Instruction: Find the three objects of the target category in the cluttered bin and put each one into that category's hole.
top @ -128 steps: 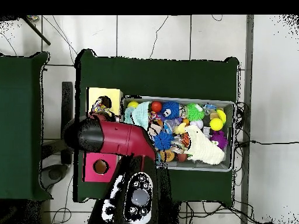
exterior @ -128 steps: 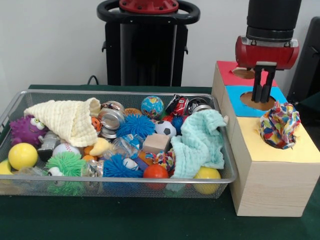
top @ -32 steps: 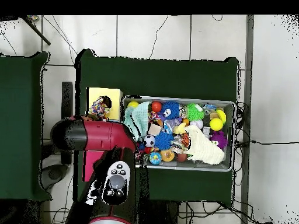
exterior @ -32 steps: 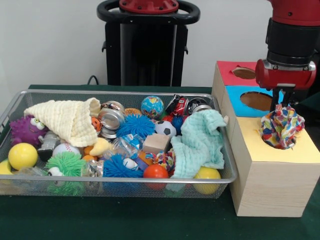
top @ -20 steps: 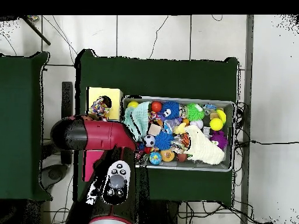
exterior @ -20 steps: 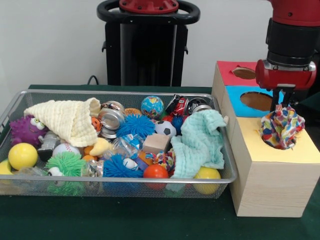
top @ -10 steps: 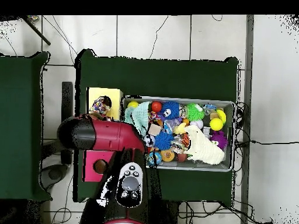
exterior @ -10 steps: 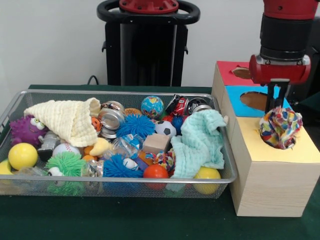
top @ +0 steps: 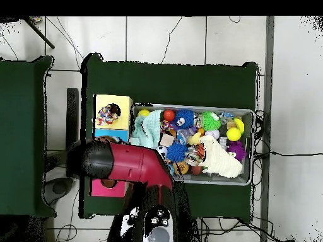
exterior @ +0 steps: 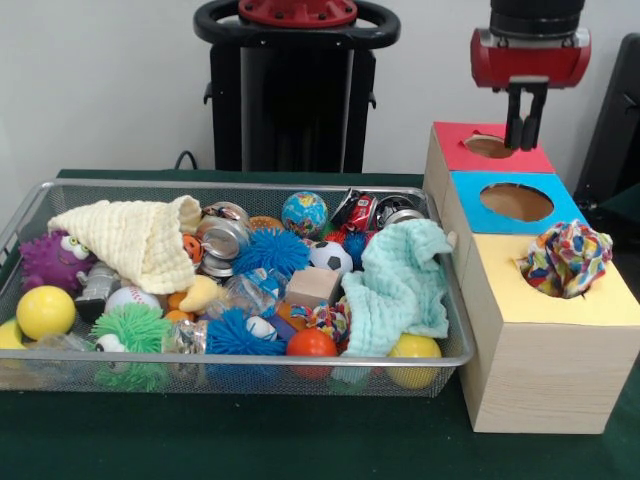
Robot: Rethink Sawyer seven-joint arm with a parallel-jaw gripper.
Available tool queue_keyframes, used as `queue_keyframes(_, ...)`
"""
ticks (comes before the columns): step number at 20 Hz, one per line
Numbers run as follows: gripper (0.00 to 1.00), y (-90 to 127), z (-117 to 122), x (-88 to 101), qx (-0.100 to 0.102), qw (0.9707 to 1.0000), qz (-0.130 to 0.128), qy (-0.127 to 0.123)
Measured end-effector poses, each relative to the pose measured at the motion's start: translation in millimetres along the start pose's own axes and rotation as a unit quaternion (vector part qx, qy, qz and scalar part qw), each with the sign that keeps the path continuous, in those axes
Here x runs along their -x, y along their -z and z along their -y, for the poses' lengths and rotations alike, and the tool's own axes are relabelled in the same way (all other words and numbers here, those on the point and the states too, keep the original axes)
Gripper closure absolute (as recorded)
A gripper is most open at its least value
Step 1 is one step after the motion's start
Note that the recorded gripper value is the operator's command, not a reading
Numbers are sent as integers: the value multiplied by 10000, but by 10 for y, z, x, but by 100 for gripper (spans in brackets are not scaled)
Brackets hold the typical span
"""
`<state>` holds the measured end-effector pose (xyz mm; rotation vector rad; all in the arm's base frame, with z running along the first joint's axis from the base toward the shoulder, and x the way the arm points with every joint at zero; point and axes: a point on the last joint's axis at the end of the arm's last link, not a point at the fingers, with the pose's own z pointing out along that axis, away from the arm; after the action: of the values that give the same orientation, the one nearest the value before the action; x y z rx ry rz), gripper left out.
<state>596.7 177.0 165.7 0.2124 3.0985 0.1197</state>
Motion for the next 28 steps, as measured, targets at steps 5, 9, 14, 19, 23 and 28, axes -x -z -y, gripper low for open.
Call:
queue_keyframes(5, 100, 146, 31, -186, 53, 10000, -58, -35)
queue_keyframes(9, 100, 131, 2, -339, 92, 9998, -182, -10)
queue_keyframes(14, 100, 74, -44, -405, 119, 9996, -273, 30)
queue_keyframes(19, 100, 18, -113, -411, 151, 9995, -249, 89)
queue_keyframes(23, 100, -7, -142, -397, 147, 9997, -159, 115)
queue_keyframes(28, 100, -42, -206, -353, 147, 9997, -74, 170)
